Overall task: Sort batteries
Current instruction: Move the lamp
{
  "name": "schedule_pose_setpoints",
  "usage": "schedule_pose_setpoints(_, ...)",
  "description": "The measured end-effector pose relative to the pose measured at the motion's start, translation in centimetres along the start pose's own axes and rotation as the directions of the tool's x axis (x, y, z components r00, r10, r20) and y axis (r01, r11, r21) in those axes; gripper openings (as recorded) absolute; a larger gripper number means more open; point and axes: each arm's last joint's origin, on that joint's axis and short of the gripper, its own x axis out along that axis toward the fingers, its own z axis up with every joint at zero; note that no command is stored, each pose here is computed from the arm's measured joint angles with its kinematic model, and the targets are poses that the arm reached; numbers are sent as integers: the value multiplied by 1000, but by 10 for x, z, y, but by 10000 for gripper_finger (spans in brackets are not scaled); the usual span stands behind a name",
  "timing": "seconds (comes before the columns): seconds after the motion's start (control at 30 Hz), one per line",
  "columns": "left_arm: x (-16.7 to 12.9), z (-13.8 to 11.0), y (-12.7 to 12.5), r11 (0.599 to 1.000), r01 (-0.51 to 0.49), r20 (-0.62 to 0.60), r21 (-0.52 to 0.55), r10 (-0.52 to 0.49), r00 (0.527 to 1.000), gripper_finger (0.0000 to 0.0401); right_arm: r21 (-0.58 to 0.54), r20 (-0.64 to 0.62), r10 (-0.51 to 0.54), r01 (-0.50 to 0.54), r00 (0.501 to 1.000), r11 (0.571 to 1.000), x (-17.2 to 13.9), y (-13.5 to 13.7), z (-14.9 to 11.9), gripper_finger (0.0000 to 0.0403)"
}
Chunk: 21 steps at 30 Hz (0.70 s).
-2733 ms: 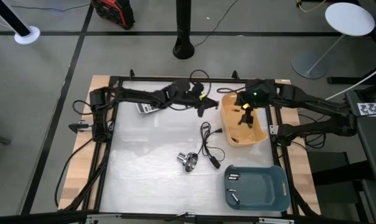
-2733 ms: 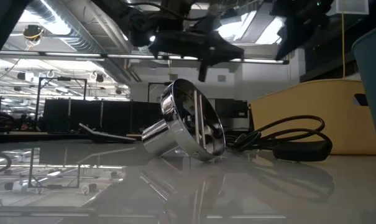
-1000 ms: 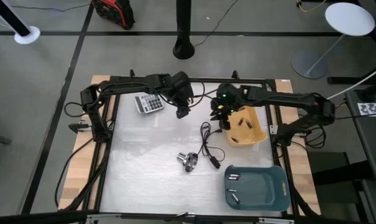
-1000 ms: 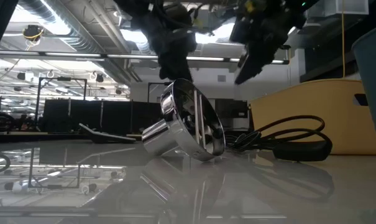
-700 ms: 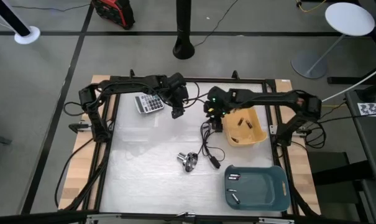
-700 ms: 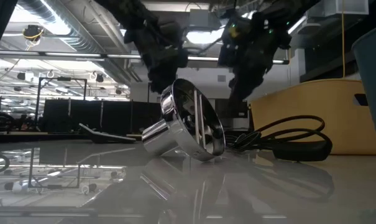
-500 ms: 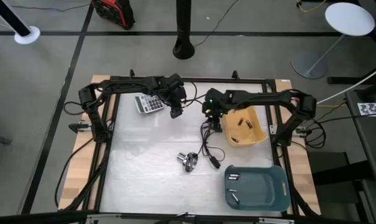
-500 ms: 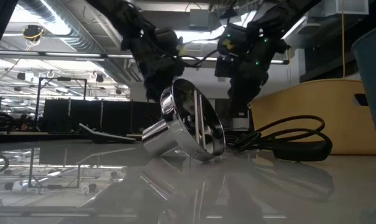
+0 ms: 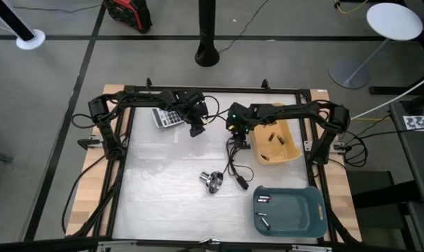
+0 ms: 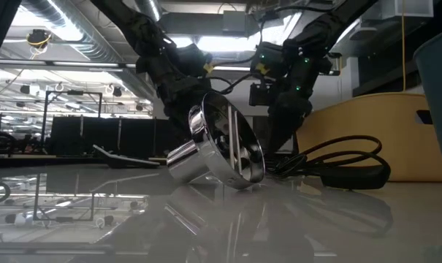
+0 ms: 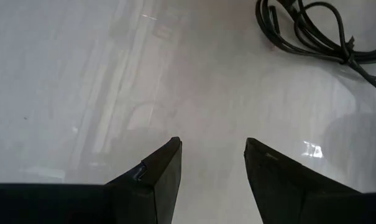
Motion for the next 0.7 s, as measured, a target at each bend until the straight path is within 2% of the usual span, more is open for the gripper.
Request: schedule_pose_setpoints(0.7,0,0,0,1000,1,4,5,-1,1000,166,97,-77,39,-32,996,995,12,0,-8,143)
